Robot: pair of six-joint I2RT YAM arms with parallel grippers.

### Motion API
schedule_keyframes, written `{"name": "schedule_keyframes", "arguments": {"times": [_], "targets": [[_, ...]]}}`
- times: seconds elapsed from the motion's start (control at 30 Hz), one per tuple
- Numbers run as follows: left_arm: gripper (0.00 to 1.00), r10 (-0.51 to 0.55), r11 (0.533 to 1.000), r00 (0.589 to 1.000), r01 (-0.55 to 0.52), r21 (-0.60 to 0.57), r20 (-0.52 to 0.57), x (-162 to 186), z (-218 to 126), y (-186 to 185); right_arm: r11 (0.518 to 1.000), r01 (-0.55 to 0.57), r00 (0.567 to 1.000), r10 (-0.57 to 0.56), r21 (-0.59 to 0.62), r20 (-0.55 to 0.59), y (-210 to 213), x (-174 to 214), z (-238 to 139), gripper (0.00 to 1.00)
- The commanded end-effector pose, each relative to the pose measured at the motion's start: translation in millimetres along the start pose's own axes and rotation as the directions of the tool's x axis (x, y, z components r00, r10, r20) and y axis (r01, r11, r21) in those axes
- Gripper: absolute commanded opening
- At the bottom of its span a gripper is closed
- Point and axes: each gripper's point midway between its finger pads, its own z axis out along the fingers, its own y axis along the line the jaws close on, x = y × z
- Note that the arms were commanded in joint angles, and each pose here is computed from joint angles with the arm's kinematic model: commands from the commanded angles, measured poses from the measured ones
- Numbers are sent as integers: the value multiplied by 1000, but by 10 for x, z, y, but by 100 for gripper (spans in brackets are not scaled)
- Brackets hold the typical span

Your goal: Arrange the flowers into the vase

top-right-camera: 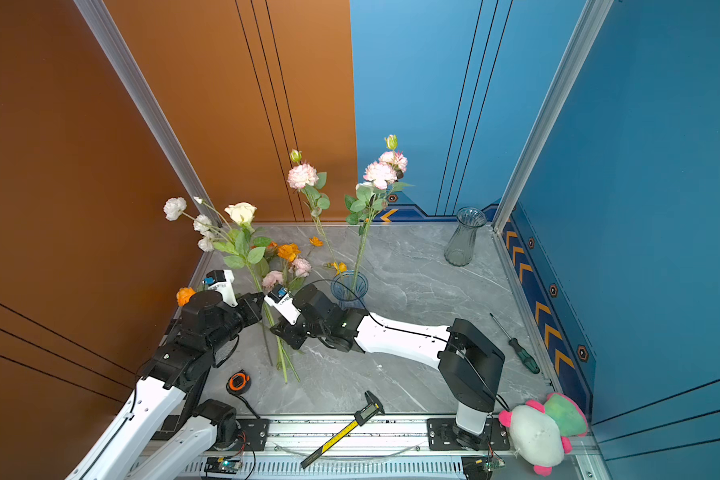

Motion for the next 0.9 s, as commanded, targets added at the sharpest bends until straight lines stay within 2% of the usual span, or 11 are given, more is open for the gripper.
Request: {"name": "schedule_keyframes", "arguments": {"times": [0.0,0.17,0.4,0.7,0.87], "targets": [[1,-9,1000,1000,9,17,10,-11,0,-4,1000,-12,1000,12,-11,0,5,-70,-23,22],[1,-9,1000,1000,9,10,3,6,18,24,1000,-11,1000,11,-14,3,-6,-74,-42,0],[3,21,999,999,-20,45,-25,30,41,-14,1000,-25,1000,25,1,18,-73,-113,-80,0],[5,48,989,992,-31,147,-112,105,79,-104,987,-66,998,63,147,20,-381,-171,-117,0],[5,55,991,991,-39,127,-125,106,68,-32,979,-83,996,78,185,37,-475,-211,-157,0]]}}
